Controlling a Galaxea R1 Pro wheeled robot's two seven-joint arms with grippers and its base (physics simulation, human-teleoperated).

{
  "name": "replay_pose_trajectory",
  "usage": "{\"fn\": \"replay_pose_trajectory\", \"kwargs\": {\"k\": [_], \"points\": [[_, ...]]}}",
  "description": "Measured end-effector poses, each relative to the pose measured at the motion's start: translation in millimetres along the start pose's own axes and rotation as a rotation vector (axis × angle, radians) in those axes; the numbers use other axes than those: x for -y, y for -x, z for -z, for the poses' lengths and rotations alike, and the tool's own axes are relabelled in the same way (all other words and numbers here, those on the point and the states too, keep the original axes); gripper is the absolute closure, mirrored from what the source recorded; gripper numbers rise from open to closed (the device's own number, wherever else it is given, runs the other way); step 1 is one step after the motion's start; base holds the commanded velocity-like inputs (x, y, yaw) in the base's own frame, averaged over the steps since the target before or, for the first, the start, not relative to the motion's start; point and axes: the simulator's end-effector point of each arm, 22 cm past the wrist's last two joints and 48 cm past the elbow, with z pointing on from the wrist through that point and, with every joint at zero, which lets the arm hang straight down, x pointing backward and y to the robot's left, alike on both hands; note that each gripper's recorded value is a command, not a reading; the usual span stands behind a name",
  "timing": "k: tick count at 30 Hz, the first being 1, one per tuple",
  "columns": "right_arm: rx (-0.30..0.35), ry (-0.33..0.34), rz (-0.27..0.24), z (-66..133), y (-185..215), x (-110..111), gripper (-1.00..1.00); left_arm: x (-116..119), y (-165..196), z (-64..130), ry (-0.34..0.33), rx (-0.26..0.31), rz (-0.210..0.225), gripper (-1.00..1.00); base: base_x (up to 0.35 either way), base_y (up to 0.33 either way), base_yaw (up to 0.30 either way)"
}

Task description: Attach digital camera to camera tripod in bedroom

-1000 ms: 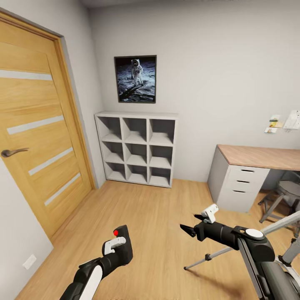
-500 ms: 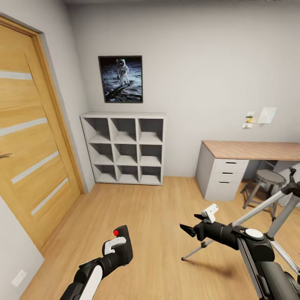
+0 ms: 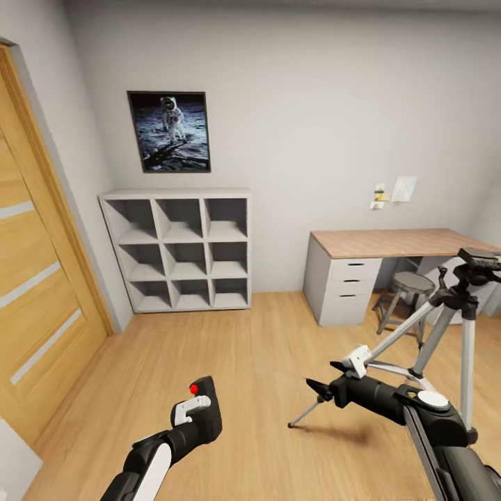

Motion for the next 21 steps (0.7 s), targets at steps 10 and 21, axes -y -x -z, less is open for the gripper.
{"fn": "replay_pose_trajectory", "kwargs": {"k": [10,21], "points": [[0.015,-0.038,-0.002,13.0,-18.6,12.4,-1.0,-0.5,1.0,0.3,-0.004,0.002,0.007,1.0,0.0,0.001,-0.263],[0.041,-0.096,-0.018,28.5,-19.8,35.7,-1.0,8.7,43.2,6.6,-0.08,0.176,-0.118,1.0,0.0,0.0,-0.263]]}}
